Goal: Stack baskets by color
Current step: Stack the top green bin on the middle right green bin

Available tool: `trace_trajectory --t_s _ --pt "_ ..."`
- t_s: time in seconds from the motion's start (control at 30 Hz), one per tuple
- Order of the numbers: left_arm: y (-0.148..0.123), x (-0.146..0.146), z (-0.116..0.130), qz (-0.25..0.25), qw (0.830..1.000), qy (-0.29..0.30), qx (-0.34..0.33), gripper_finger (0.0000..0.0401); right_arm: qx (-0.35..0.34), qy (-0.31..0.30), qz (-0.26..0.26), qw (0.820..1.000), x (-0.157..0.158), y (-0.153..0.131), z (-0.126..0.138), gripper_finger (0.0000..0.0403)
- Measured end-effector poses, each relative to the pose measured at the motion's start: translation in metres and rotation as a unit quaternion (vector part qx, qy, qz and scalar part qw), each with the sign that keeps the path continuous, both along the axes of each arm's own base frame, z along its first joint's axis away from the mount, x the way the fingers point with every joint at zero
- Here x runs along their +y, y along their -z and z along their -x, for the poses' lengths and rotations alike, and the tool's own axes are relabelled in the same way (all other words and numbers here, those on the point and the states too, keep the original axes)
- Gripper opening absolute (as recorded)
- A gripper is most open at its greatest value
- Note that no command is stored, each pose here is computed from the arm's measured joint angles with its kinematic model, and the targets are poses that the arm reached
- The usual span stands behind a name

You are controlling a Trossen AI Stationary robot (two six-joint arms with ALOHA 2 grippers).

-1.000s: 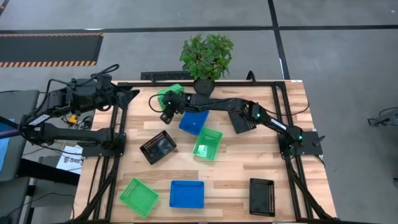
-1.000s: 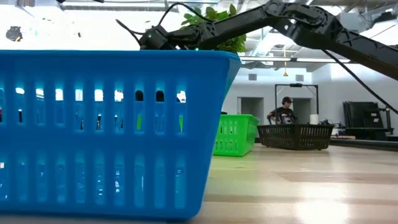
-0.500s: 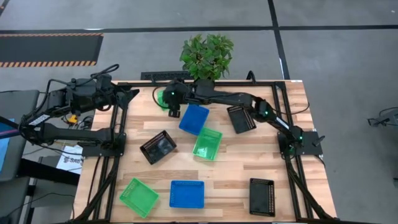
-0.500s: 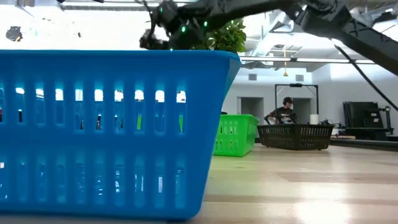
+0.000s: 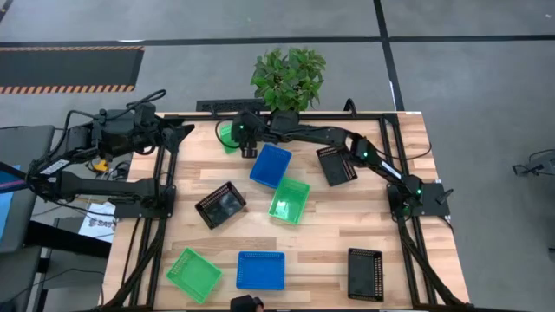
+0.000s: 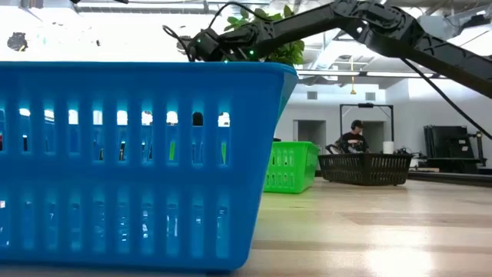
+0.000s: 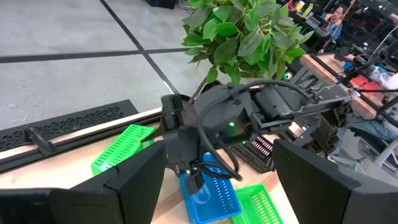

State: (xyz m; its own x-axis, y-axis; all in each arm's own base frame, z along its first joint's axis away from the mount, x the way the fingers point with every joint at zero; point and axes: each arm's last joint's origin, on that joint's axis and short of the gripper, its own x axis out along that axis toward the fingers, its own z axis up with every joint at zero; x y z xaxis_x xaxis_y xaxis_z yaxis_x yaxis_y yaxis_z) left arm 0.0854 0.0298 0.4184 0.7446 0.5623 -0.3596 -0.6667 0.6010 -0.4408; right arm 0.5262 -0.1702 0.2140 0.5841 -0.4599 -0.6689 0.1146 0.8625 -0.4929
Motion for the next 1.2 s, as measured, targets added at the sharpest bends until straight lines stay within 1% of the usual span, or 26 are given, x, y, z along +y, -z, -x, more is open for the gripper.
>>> trace_trajectory --t_s 0.1,0.23,0.4,0.5,0.63,0.73,0.83,0.93,1.2 --pt "0.0 0.0 0.0 0.0 1.0 0.0 0.0 0.0281 -0.001 0.003 0.004 1.0 0.0 -0.002 0.0 0.023" --pt "0.0 0.0 0.0 -0.002 1.0 -0.005 0.001 0.0281 -0.004 -0.011 0.032 0.999 0.001 -0.007 -0.001 0.023" --pt "0.0 0.001 0.0 -0.005 1.0 -0.011 0.001 0.0281 0.004 0.001 0.022 1.0 -0.01 0.007 -0.001 0.023" --pt "0.0 0.001 0.0 -0.006 1.0 -0.01 0.002 0.0281 0.005 0.005 0.021 1.0 -0.015 0.009 0.0 0.023" --pt "0.0 0.001 0.0 -0.007 1.0 -0.011 0.003 0.0281 0.013 0.005 0.026 1.0 -0.014 0.016 -0.002 0.0229" --pt "0.0 0.001 0.0 -0.007 1.0 -0.011 0.003 0.0281 0.015 0.0 0.023 1.0 -0.009 0.015 -0.003 0.0217" --pt "0.0 0.001 0.0 -0.007 1.0 -0.011 0.003 0.0281 0.02 -0.008 0.023 1.0 -0.002 0.016 -0.004 0.0197" --pt "0.0 0.001 0.0 -0.007 1.0 -0.011 0.003 0.0281 0.027 -0.012 0.024 0.999 0.006 0.016 -0.006 0.0166" --pt "0.0 0.001 0.0 -0.007 1.0 -0.012 0.002 0.0281 0.06 0.01 0.061 0.996 0.023 0.017 -0.007 0.0036"
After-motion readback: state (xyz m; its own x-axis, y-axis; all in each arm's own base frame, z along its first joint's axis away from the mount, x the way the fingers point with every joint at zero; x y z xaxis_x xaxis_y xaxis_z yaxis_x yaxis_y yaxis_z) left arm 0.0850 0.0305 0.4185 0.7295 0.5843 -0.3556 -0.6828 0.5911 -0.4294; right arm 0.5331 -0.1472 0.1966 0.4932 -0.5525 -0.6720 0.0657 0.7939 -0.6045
